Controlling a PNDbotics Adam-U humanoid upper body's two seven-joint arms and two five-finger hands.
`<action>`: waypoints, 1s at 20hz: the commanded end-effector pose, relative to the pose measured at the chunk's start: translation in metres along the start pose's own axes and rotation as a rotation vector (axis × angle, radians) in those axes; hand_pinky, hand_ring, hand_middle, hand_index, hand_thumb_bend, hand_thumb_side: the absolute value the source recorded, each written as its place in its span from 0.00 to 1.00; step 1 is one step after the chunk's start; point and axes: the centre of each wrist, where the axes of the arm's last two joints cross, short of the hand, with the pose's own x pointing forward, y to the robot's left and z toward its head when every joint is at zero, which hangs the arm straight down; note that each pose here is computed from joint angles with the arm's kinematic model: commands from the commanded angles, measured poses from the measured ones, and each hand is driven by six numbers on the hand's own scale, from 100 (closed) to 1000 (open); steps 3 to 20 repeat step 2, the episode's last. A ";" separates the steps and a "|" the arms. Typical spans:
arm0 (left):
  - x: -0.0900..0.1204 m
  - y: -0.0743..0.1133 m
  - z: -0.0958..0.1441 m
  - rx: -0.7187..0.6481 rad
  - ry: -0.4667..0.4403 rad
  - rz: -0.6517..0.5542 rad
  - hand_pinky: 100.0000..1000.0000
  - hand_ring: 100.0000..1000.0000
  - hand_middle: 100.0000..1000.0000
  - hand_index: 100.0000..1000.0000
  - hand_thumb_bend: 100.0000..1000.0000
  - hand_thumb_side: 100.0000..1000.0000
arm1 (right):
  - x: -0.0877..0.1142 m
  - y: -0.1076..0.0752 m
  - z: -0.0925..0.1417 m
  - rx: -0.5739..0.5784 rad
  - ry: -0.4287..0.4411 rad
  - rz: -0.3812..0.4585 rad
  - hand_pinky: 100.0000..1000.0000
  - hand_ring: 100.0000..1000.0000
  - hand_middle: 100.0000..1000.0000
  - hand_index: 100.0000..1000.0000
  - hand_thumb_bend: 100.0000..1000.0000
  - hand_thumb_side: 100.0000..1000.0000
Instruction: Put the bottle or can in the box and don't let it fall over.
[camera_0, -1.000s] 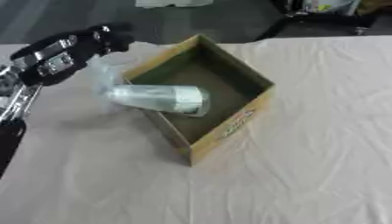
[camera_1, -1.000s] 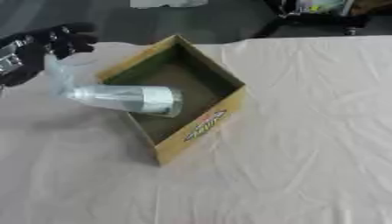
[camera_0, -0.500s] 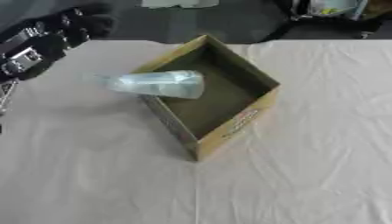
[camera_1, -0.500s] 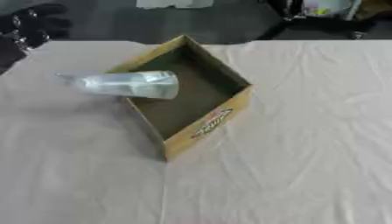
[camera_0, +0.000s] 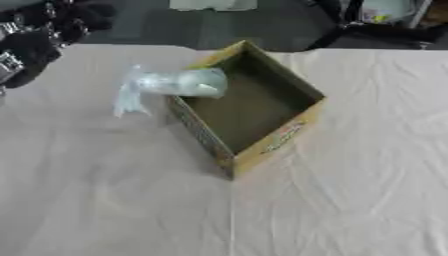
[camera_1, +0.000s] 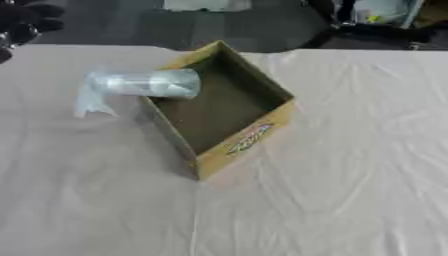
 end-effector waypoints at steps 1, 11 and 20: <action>0.015 0.008 0.000 0.004 -0.012 -0.037 1.00 1.00 1.00 0.85 0.03 0.69 | 0.004 -0.005 -0.004 0.001 -0.020 0.004 0.93 1.00 1.00 0.92 0.00 0.47; 0.016 0.006 0.002 0.007 -0.013 -0.037 1.00 1.00 1.00 0.85 0.01 0.68 | 0.004 -0.005 -0.004 0.000 -0.019 0.003 0.93 1.00 1.00 0.92 0.00 0.47; 0.016 0.006 0.002 0.007 -0.013 -0.037 1.00 1.00 1.00 0.85 0.01 0.68 | 0.004 -0.005 -0.004 0.000 -0.019 0.003 0.93 1.00 1.00 0.92 0.00 0.47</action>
